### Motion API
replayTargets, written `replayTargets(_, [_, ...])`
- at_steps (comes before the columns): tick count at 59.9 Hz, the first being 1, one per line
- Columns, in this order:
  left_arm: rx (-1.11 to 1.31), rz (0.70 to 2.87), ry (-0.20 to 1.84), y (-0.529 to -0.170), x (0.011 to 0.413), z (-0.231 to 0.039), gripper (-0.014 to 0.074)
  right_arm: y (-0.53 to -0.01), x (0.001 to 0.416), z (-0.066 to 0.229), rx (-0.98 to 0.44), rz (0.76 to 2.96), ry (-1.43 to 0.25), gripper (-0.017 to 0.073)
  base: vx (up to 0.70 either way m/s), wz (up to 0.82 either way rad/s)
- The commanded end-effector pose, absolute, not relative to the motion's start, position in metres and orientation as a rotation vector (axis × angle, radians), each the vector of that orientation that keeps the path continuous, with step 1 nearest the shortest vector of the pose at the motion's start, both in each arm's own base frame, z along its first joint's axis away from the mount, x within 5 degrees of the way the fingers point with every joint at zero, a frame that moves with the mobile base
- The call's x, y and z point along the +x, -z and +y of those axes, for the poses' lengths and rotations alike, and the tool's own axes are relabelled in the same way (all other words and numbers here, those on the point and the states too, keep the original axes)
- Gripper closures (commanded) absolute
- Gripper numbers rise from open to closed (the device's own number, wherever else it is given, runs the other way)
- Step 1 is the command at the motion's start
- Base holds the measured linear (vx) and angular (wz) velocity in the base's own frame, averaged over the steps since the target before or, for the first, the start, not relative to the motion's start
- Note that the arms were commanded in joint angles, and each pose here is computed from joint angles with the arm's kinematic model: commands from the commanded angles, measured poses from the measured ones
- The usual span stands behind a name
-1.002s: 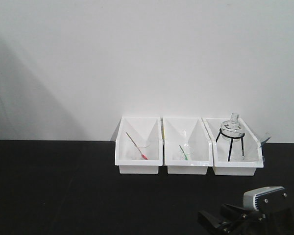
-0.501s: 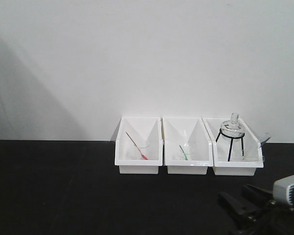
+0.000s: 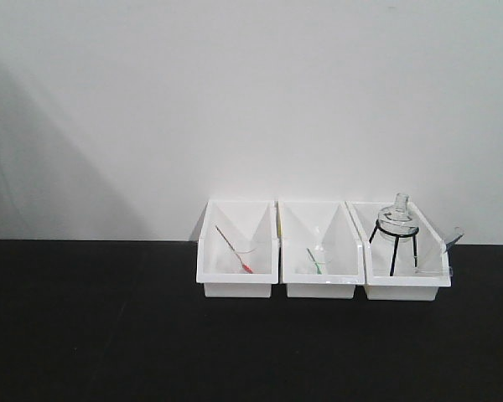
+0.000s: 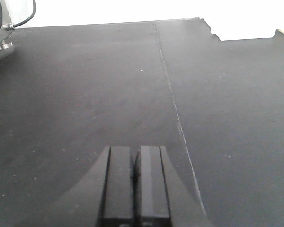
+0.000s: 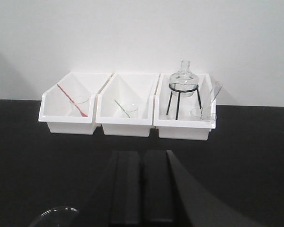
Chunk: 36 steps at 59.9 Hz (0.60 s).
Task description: Grab transparent chemical and place on left bench
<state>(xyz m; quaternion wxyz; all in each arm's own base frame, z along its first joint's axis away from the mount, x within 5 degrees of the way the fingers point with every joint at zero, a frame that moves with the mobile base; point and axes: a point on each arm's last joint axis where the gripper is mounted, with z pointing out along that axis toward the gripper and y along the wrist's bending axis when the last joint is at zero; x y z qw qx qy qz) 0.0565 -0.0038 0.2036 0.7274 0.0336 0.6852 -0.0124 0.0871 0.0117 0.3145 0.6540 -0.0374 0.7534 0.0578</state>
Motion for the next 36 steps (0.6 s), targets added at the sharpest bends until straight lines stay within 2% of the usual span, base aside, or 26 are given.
replayTargets(1, [0.064,1.429,0.035,-0.206,0.055,-0.004,0.0597,-0.331,0.074,0.008,-0.093,1.597,-0.133,0.0566,0.0,0.0])
replayTargets(23, [0.064,1.429,0.035,-0.206,0.055,-0.004,0.0597,-0.337,0.056,0.004,-0.08,1.51,-0.147,0.0566,0.0,0.0])
replayTargets(28, [0.064,1.429,0.035,-0.206,0.055,-0.004,0.0597,-0.335,0.057,0.003,-0.128,1.507,-0.08,0.0566,0.0,0.0])
replayTargets(36, [0.064,1.429,0.035,-0.206,0.055,-0.004,0.0597,-0.312,0.063,0.009,-0.21,1.586,-0.078,0.0566,0.0,0.0])
